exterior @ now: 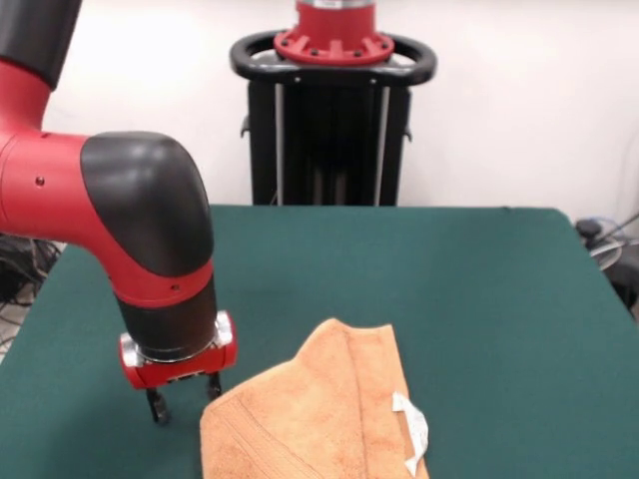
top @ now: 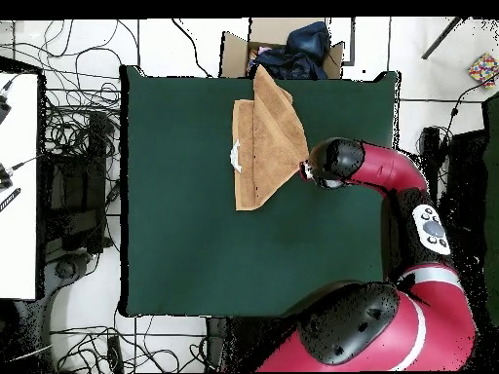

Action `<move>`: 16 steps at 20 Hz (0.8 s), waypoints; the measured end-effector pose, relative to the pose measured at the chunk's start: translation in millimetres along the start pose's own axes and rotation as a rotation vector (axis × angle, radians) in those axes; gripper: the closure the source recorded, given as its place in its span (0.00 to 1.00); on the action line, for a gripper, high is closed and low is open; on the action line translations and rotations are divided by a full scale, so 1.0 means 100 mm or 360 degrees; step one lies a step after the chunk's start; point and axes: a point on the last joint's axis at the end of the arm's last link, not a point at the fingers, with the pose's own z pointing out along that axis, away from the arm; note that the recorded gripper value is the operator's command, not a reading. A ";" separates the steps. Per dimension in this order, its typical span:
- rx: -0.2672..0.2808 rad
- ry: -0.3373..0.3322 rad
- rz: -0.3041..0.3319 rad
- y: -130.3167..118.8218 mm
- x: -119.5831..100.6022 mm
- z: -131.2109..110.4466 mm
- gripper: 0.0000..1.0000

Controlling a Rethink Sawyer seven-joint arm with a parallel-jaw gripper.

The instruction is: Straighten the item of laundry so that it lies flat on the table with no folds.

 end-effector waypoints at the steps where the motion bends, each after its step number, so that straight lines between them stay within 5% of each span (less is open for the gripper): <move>1: -0.0006 0.0001 0.0005 0.00 0.02 -0.03 0.00; 16: -0.0059 -0.0036 0.0112 -0.09 0.33 -0.46 0.00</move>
